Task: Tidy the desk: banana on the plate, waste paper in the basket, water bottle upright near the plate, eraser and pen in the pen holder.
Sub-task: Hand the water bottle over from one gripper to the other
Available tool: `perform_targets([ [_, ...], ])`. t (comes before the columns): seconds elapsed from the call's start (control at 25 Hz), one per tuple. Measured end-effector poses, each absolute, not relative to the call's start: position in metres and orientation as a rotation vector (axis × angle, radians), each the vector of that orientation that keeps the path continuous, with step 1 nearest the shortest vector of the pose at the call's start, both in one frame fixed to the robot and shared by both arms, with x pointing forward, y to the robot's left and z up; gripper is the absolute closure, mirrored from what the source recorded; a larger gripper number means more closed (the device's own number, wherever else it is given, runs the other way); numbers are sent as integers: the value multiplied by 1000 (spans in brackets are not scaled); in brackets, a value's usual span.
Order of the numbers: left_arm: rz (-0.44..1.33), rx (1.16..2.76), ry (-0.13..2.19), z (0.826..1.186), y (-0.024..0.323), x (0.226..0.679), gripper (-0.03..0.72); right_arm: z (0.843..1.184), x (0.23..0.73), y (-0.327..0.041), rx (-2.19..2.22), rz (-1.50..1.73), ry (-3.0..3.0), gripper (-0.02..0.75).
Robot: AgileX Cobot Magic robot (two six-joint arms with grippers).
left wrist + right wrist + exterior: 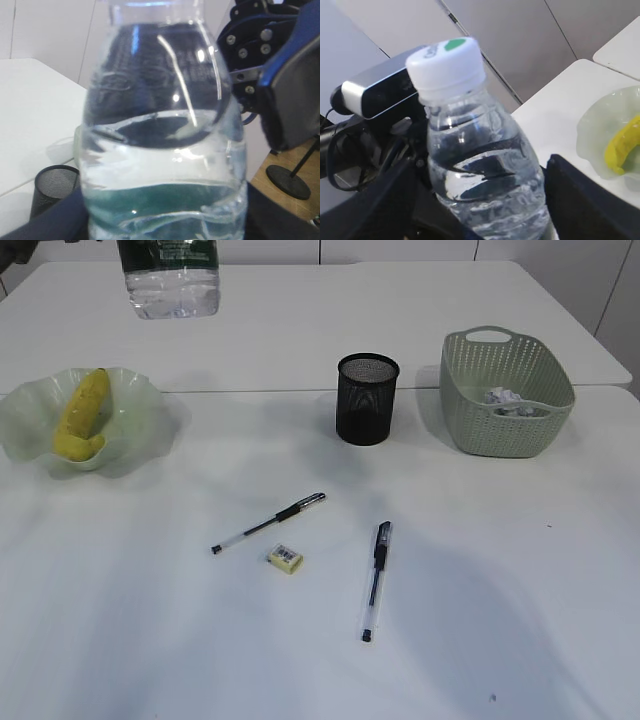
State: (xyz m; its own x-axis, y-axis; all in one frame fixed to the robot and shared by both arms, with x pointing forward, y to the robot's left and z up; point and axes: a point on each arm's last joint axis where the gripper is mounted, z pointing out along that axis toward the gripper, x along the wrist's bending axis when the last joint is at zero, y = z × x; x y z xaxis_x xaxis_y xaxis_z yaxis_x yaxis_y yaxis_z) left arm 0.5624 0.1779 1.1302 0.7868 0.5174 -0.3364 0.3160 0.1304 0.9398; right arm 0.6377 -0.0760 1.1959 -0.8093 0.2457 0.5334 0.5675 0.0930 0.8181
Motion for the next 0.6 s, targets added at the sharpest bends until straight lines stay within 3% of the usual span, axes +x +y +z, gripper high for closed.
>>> perform_targets([
  [0.6, 302, 1464, 835, 1126, 209, 576, 300, 1191, 657, -110, -925, -1798, -2211, 148],
])
